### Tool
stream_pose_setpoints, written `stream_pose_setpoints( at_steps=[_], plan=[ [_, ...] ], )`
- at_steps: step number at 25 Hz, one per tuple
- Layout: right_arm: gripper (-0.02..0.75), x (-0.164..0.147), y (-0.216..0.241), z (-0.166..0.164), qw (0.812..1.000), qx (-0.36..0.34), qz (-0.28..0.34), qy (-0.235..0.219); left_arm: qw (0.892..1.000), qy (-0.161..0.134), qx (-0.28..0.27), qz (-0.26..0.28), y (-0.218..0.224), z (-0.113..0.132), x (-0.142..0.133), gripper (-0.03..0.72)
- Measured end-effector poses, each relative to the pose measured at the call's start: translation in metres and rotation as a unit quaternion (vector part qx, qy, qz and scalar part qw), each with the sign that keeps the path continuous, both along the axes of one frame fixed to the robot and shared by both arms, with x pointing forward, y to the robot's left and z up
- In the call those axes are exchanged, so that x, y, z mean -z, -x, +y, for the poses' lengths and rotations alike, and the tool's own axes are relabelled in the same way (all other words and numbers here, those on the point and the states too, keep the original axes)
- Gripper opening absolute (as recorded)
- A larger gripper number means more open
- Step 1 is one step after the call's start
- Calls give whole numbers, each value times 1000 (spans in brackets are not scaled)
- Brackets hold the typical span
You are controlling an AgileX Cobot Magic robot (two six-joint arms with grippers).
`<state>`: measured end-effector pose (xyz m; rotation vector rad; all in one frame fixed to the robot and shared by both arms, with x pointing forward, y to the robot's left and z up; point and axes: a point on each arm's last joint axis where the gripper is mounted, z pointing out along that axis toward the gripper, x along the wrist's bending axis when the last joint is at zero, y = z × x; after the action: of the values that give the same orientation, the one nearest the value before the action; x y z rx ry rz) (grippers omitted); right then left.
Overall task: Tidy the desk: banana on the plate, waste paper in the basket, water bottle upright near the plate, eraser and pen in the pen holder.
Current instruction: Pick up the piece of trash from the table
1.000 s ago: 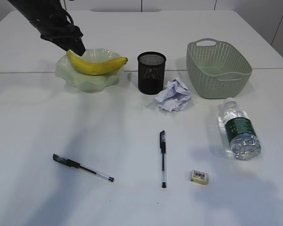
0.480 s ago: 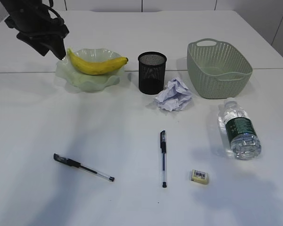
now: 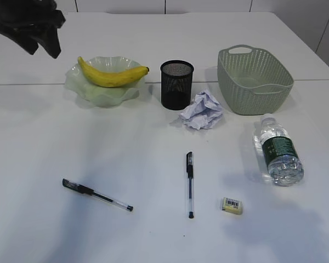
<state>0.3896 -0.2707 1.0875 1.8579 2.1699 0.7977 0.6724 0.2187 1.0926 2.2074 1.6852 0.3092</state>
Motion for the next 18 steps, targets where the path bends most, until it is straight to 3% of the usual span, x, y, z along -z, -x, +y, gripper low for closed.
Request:
stream_pose_setpoints(
  at_steps=[4, 10, 18],
  plan=[
    [519, 0, 0, 1, 1000, -4, 0, -3, 999, -26, -2, 46, 22, 7, 18, 392],
    [519, -4, -2, 6, 999, -21, -23, -27, 993, -38, -4, 112, 57, 13, 43, 391],
    [519, -10, -6, 14, 992, -92, -82, -41, 993, -36, -15, 113, 94, 20, 59, 391]
  ],
)
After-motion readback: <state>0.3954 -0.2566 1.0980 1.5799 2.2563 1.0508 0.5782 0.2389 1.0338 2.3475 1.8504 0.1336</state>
